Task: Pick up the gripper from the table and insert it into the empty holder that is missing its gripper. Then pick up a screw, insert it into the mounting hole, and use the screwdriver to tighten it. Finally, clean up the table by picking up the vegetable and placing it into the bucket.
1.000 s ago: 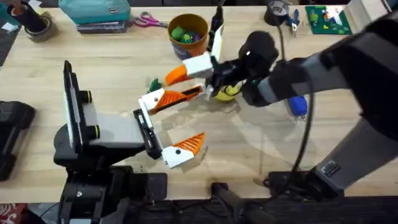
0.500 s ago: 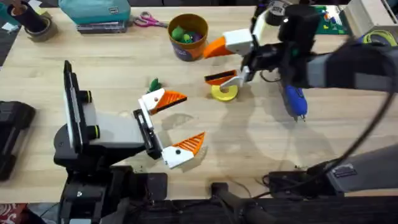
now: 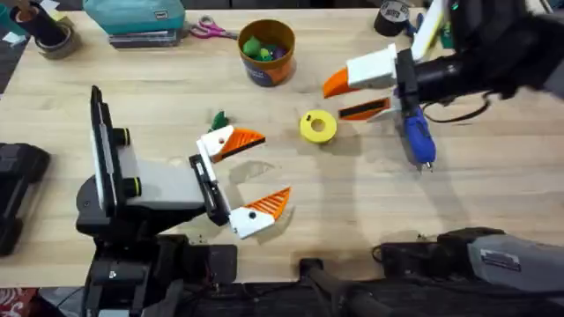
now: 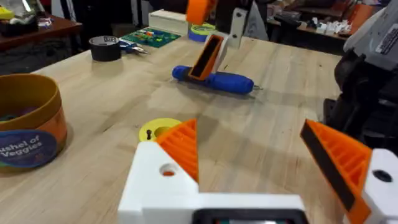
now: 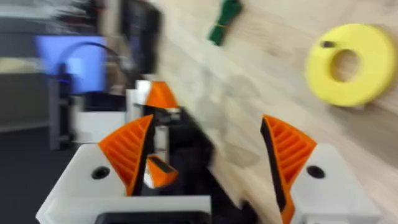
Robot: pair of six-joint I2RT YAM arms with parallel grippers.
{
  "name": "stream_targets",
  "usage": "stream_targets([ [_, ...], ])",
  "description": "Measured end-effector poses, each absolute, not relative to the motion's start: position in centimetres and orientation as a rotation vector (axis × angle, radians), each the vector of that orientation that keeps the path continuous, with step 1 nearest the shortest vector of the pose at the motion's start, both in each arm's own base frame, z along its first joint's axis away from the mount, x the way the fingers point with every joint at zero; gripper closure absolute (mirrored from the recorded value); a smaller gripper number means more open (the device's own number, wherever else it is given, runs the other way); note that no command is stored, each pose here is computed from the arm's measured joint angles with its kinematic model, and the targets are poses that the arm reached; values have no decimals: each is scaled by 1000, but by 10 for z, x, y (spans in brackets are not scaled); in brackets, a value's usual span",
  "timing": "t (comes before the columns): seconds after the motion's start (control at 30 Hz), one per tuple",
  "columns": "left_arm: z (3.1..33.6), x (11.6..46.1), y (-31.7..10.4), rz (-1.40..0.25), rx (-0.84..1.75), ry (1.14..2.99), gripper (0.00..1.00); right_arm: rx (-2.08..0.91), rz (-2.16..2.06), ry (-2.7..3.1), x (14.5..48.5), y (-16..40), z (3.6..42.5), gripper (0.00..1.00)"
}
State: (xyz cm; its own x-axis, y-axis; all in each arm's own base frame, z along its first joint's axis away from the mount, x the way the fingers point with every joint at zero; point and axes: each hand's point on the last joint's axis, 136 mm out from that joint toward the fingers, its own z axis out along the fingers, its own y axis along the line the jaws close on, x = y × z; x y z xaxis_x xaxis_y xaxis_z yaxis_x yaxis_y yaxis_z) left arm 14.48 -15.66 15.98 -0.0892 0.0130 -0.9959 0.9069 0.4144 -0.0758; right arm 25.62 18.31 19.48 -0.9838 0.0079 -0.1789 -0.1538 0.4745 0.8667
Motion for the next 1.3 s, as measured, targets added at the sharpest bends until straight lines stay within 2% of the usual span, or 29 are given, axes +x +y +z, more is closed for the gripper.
stream_targets([
  [0.5, 160, 145, -157, -930, 869, 1465, 15, -485, 541, 2683, 243, 99, 228, 5],
  [1.3, 160, 145, -157, -930, 869, 1465, 15, -628, 377, 2665, 244, 86, 224, 5],
])
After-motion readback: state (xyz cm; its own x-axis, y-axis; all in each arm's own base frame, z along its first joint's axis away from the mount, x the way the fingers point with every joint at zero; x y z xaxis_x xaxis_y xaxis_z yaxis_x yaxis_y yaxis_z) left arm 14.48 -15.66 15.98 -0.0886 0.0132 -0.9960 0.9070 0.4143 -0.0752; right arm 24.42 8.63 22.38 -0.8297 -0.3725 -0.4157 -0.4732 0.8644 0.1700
